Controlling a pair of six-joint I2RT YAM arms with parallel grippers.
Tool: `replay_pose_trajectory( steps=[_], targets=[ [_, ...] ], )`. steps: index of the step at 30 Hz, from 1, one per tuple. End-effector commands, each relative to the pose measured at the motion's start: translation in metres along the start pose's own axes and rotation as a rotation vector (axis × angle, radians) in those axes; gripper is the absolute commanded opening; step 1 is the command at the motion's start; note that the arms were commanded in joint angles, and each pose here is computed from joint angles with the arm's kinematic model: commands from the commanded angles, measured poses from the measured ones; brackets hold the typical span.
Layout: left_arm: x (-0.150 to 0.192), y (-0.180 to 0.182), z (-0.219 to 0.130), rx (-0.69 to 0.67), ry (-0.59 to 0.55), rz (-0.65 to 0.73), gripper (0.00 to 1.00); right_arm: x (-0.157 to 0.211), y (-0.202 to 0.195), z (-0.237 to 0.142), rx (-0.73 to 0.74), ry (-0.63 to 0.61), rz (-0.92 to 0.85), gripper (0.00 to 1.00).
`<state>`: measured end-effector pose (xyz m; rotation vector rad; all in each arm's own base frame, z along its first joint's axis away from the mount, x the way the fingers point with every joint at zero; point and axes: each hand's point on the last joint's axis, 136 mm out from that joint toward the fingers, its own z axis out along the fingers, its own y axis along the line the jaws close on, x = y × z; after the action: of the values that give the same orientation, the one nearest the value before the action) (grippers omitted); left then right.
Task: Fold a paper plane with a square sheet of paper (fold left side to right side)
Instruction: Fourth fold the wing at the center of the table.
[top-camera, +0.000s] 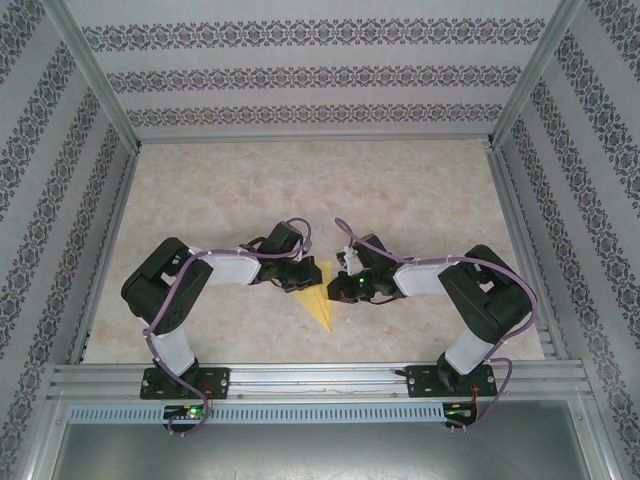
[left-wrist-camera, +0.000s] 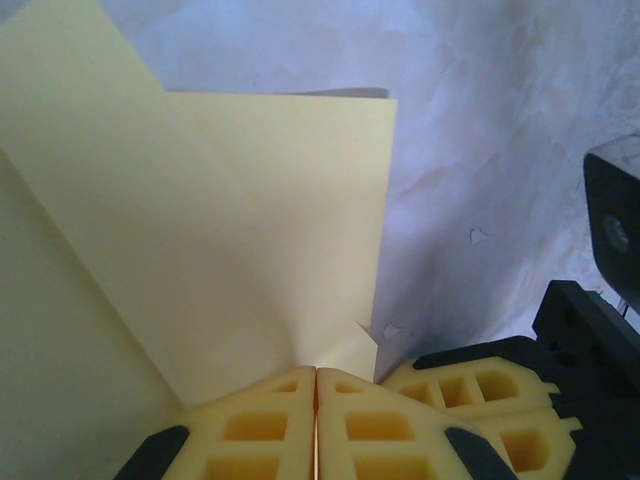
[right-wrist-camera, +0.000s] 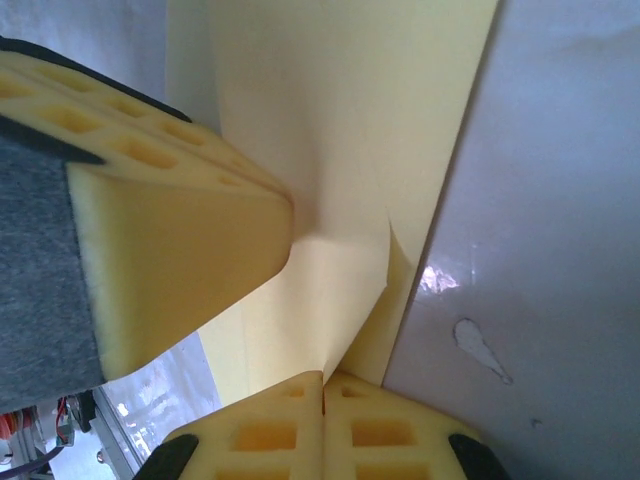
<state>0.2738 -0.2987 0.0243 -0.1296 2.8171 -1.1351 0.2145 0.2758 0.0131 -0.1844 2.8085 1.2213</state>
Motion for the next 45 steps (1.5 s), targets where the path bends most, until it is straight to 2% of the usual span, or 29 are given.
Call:
replay_pose_trajectory(
  steps=[1,13,25,30,34,37,43,45],
  targets=[
    [0.001,0.003,0.007,0.005,-0.01,0.0,0.08,0.023,-0.054,0.008,0.201,0.046,0.051,0.0],
    [0.016,0.035,0.009,-0.073,0.001,-0.054,0.07,0.019,-0.048,0.007,0.183,0.037,0.046,0.0],
    [0.026,0.051,0.004,-0.126,0.001,-0.07,0.06,-0.012,0.005,-0.006,0.03,-0.028,0.0,0.19],
    [0.027,0.053,0.003,-0.131,0.0,-0.071,0.06,-0.02,0.016,-0.022,0.009,-0.084,-0.004,0.3],
    [0.027,0.053,0.003,-0.131,-0.001,-0.071,0.06,-0.02,0.018,-0.036,0.011,-0.111,0.004,0.33],
    [0.026,0.052,0.003,-0.13,-0.005,-0.068,0.06,-0.014,0.022,-0.044,-0.002,-0.109,0.004,0.31],
    [0.025,0.051,0.003,-0.131,-0.006,-0.067,0.06,0.019,0.046,-0.039,-0.11,-0.005,0.002,0.03],
    [0.025,0.051,0.003,-0.132,-0.005,-0.068,0.06,0.03,0.051,-0.033,-0.125,0.026,0.002,0.0]
  ],
)
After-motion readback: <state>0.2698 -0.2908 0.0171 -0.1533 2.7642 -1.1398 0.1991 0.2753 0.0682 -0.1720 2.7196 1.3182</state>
